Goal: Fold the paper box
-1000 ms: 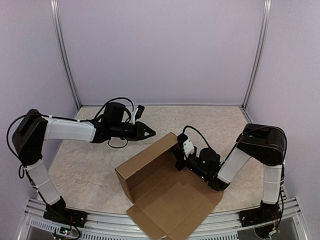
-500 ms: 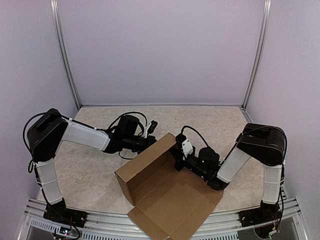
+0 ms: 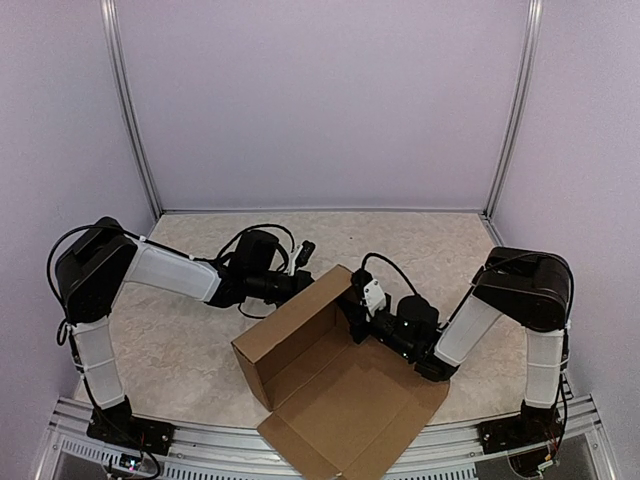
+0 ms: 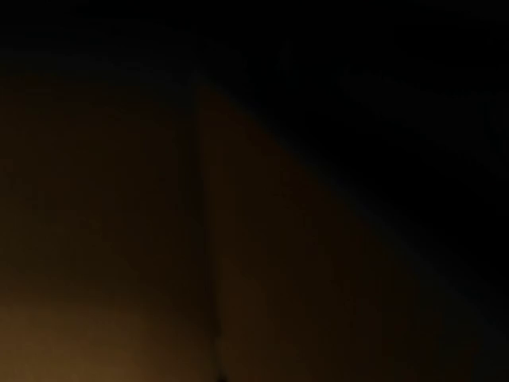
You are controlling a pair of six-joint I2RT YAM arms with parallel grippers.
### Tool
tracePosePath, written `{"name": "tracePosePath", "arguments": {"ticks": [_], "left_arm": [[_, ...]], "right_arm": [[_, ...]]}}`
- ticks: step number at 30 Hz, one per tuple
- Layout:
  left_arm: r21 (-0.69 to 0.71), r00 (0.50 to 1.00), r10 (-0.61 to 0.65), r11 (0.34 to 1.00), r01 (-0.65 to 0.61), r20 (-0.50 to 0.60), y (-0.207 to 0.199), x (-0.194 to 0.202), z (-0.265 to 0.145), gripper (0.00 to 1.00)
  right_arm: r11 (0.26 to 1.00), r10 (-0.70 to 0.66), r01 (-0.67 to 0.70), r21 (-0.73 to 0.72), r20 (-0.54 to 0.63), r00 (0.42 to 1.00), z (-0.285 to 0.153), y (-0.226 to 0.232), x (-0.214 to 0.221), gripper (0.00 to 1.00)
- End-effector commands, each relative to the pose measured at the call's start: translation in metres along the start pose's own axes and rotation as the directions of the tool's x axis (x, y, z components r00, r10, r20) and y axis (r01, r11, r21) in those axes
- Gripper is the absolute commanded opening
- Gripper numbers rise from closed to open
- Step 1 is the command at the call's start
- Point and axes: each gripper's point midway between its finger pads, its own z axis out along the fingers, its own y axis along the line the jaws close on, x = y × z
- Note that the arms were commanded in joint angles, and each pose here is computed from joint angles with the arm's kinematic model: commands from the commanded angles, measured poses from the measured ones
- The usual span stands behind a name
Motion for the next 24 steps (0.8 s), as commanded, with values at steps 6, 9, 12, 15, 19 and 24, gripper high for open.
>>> {"name": "tracePosePath", "arguments": {"ticks": [6,9,12,15,19,24], "left_arm": [[-0.003,1.0,-0.008,1.0,0.008,0.013,0.005,-0.003,-0.001,0.02],[-0.01,1.0,-0.009,1.0,0.01,0.021,0.007,-0.005,-0.004,0.02],[-0.014,1.0,-0.012,1.0,0.012,0.025,0.008,-0.006,-0.005,0.01],[-0.017,1.0,-0.011,1.0,0.012,0.029,0.009,-0.007,-0.007,0.01],[-0.016,0.999,-0.011,1.0,0.012,0.03,0.009,-0.008,-0.007,0.01],[-0.012,1.0,-0.01,1.0,0.01,0.028,0.008,-0.009,-0.006,0.01]], "right_arm": [[1.0,0.012,-0.013,0.01,0.11,0.994,-0.013,-0.002,-0.023,0.22],[1.0,0.013,-0.015,0.011,0.109,0.994,-0.017,-0.003,-0.025,0.22],[1.0,0.016,-0.017,0.011,0.11,0.994,-0.022,-0.003,-0.026,0.22],[1.0,0.018,-0.02,0.013,0.114,0.993,-0.026,-0.004,-0.028,0.23],[1.0,0.018,-0.02,0.013,0.12,0.993,-0.03,-0.005,-0.031,0.23],[1.0,0.019,-0.02,0.007,0.129,0.991,-0.034,-0.005,-0.036,0.21]]}}
